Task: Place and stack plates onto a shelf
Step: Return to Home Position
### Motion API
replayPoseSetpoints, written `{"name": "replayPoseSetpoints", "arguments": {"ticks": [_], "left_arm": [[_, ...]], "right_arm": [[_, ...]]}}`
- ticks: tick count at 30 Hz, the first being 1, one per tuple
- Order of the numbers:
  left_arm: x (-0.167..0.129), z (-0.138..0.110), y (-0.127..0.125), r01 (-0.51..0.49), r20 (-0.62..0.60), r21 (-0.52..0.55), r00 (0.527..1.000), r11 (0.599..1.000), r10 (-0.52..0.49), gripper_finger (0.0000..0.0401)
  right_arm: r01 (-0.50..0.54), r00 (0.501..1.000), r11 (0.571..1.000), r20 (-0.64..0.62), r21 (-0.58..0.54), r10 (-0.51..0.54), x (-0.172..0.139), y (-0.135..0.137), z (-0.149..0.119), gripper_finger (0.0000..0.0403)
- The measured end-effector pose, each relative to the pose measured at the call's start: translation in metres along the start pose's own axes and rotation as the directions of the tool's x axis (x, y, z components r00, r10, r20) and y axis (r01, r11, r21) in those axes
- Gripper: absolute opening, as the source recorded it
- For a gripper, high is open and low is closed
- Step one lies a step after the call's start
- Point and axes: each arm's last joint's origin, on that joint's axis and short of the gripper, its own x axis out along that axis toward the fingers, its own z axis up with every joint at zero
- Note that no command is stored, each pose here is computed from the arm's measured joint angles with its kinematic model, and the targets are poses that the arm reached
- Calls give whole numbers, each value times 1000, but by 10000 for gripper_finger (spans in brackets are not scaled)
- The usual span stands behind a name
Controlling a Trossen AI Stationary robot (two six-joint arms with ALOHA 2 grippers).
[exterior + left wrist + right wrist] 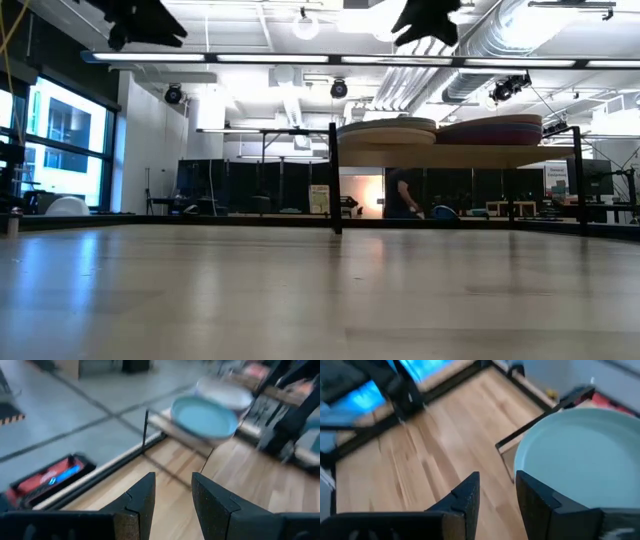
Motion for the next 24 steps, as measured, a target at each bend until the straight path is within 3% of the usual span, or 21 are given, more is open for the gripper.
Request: {"name": "replayPoseSetpoints", "arguments": {"ticks": [5,10,16,24], "left_arm": [[-8,-24,5,87,170,-69,983,994,-74,117],[-6,-53,11,144,283,-148,954,978,-97,117],[8,-87,15,187,273,-162,952,969,-138,117],[29,-119,19,157,196,-150,972,976,-127,117]], "right_arm": [[-86,978,996,192,6,83,-16,-14,-45,107],[-137,953,990,269,-23,138,-22,-24,-91,107],[-166,947,986,278,-7,161,-22,-38,-139,107],[-254,913,967,328,-4,241,-12,-50,-186,107]]}}
